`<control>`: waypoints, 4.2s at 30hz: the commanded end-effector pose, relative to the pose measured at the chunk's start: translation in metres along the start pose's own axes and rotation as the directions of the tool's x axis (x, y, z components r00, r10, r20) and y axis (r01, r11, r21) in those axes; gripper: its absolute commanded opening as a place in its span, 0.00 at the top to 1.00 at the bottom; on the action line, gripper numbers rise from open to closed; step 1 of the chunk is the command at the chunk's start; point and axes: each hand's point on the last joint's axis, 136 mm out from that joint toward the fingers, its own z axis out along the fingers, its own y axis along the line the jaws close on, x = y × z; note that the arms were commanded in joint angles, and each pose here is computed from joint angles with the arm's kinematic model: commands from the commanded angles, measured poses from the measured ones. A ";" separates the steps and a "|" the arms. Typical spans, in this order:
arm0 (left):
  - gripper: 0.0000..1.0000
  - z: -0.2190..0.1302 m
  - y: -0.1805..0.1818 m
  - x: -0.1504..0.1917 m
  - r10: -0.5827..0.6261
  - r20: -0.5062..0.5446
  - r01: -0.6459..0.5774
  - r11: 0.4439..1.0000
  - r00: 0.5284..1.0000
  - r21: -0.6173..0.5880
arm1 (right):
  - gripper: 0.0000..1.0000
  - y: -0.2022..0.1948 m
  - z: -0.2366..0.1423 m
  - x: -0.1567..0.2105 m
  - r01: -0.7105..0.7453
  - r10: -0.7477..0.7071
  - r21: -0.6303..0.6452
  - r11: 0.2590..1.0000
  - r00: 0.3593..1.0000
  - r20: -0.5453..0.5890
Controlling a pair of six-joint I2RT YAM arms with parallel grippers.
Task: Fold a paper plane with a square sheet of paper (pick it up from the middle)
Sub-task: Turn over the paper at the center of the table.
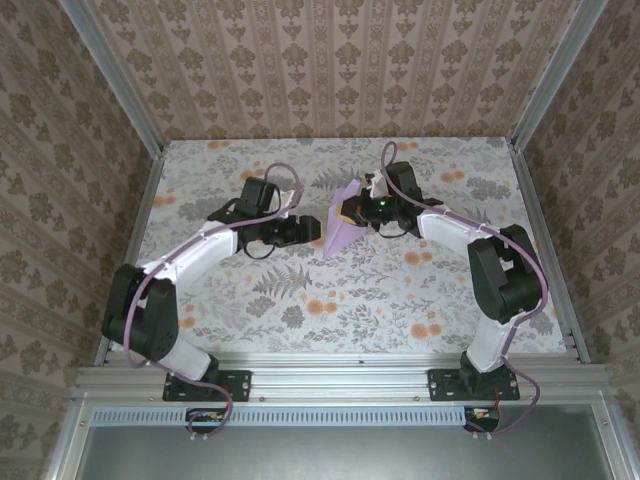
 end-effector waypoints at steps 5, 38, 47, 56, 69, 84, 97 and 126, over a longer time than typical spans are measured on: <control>0.27 -0.014 -0.031 0.001 -0.159 0.066 0.142 0.967 0.985 0.210 | 1.00 0.055 -0.018 -0.015 0.036 -0.029 -0.148 0.988 0.998 0.049; 0.80 -0.011 -0.065 -0.026 -0.187 0.098 0.137 0.916 0.978 0.377 | 1.00 0.066 -0.022 -0.010 0.004 0.008 -0.236 0.972 0.999 0.052; 0.94 -0.012 -0.064 -0.027 -0.164 0.091 0.122 0.927 0.982 0.353 | 0.90 0.060 -0.021 -0.009 0.000 0.011 -0.226 0.974 0.999 0.047; 0.98 -0.020 -0.039 -0.026 -0.019 0.104 0.008 0.994 0.994 0.110 | 0.59 0.031 -0.035 -0.013 0.005 0.004 -0.117 0.993 0.997 0.075; 0.99 -0.093 0.057 -0.031 0.371 -0.223 -0.387 0.460 0.901 -0.799 | 0.45 -0.025 -0.068 -0.016 0.004 -0.014 0.088 0.996 0.993 0.113; 0.96 0.015 0.053 0.034 0.402 -0.590 -0.696 0.198 0.700 -0.690 | 0.42 -0.051 -0.090 -0.007 -0.011 0.000 0.121 0.993 0.996 0.089; 0.77 0.093 0.037 0.099 0.456 -0.673 -0.810 0.263 0.583 -0.524 | 0.42 -0.080 -0.097 0.011 -0.048 0.040 0.141 0.989 0.997 0.060; 0.48 0.004 -0.009 0.049 0.224 -0.224 -0.260 0.954 0.949 -0.149 | 0.64 -0.049 -0.042 0.093 0.037 -0.024 0.195 0.980 0.998 -0.066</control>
